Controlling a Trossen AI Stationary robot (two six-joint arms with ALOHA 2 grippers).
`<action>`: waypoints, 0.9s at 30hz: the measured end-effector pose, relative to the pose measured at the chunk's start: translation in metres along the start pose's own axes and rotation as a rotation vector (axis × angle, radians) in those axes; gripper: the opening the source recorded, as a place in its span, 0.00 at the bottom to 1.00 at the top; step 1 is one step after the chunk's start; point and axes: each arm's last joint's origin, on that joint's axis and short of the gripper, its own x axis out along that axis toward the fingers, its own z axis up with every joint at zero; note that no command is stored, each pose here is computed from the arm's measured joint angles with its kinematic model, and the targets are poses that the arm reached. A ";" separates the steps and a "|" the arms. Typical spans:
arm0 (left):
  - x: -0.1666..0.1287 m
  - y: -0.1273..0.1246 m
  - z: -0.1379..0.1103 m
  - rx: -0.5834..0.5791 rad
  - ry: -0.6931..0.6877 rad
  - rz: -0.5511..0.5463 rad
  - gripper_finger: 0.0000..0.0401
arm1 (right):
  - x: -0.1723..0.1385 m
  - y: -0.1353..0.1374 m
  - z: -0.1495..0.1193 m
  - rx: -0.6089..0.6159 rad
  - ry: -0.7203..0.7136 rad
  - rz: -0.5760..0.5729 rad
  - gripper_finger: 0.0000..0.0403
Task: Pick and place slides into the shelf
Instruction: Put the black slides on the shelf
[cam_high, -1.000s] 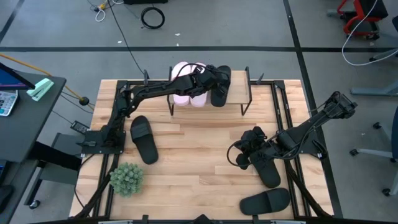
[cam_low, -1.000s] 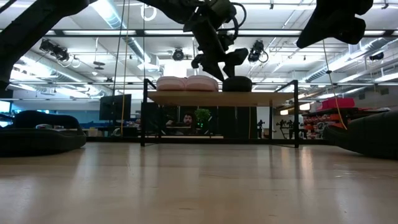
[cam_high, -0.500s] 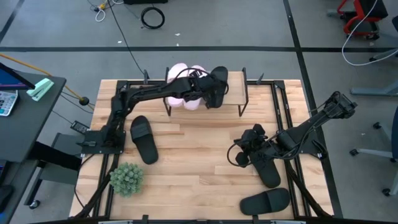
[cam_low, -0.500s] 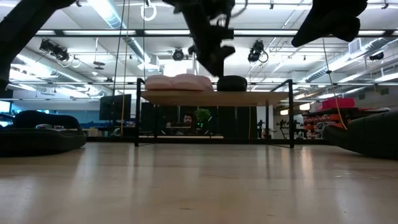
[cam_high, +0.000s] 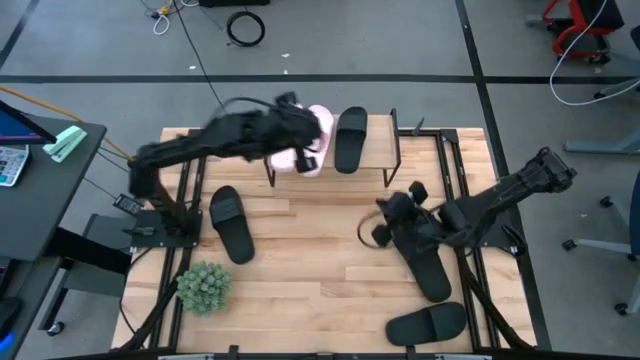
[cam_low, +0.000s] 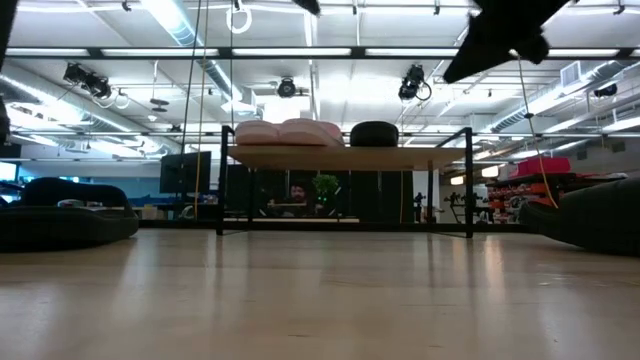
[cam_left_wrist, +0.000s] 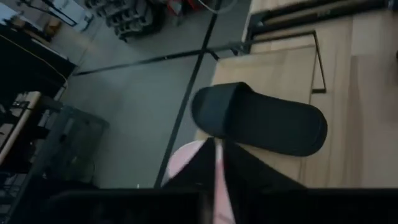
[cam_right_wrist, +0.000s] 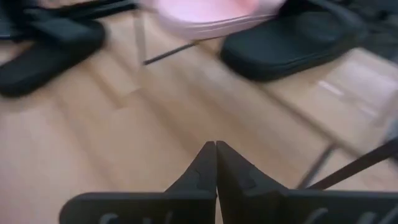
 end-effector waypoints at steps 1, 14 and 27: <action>-0.012 0.007 -0.002 -0.010 -0.013 0.004 0.03 | 0.006 -0.005 0.004 0.002 0.001 -0.031 0.00; -0.118 0.069 -0.024 -0.141 -0.214 0.076 0.03 | 0.096 -0.111 0.090 0.344 0.099 -0.002 0.00; -0.122 0.069 -0.034 -0.100 -0.149 0.058 0.03 | 0.160 -0.144 0.081 0.418 0.220 -0.001 0.00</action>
